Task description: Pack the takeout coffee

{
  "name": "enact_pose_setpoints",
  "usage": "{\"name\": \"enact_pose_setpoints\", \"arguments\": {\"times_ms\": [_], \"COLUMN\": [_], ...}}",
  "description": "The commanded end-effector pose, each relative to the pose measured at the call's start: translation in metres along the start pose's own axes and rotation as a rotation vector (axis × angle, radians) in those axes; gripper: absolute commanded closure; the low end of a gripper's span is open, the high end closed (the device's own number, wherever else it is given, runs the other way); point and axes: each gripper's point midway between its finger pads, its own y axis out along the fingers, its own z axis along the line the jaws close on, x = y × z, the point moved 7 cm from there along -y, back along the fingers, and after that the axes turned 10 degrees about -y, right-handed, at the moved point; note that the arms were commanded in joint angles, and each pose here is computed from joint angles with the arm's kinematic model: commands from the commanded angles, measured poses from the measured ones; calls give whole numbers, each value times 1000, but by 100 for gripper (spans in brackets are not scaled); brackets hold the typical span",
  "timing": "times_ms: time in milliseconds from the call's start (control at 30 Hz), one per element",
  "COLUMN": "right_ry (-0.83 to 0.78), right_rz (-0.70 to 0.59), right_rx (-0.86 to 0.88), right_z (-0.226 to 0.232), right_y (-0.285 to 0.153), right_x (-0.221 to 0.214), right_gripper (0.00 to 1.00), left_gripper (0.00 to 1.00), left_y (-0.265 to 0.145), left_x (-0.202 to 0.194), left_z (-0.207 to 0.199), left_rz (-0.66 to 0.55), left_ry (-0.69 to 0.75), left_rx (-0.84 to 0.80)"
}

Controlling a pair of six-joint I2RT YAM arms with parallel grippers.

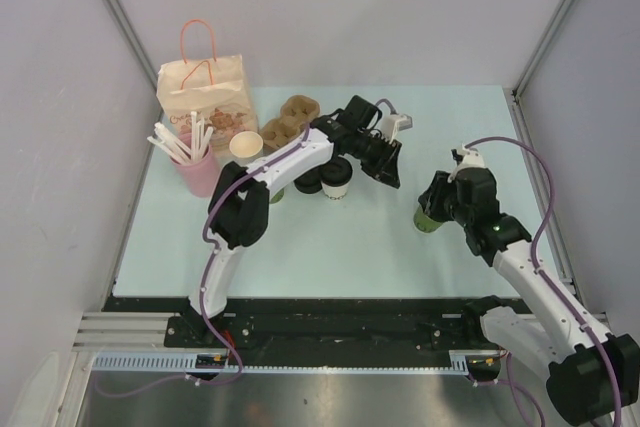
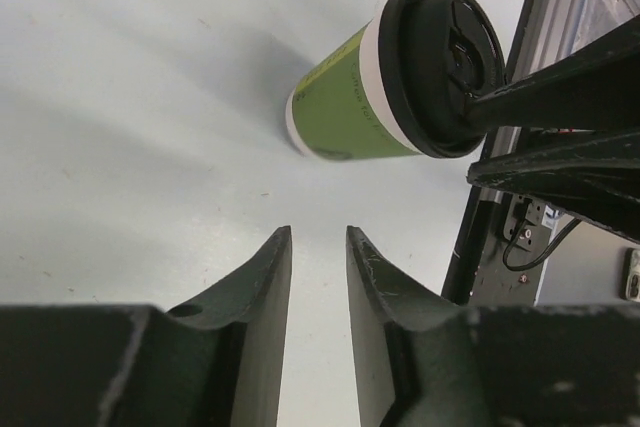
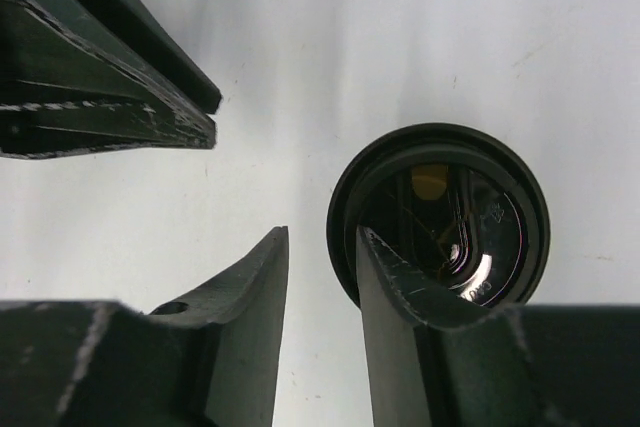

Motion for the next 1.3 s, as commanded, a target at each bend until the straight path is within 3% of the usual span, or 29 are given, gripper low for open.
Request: {"name": "enact_pose_setpoints", "arguments": {"times_ms": [0,167,567,1267], "right_ry": [-50,-57,-88,-105], "right_rz": [-69,-72,75,47], "right_rx": [26,20,19,58], "right_z": [7,2,27,29], "right_y": [-24,-29,9,-3], "right_x": [35,44,8,5], "right_gripper": [59,52,59,61], "left_gripper": [64,58,57,49], "left_y": [-12,-4,20,22], "left_x": [21,24,-9,-3], "left_z": [-39,-49,-15,-34], "left_rz": [-55,-56,27,32], "left_ry": [145,165,88,75], "left_rx": [-62,-73,35,-69]}}
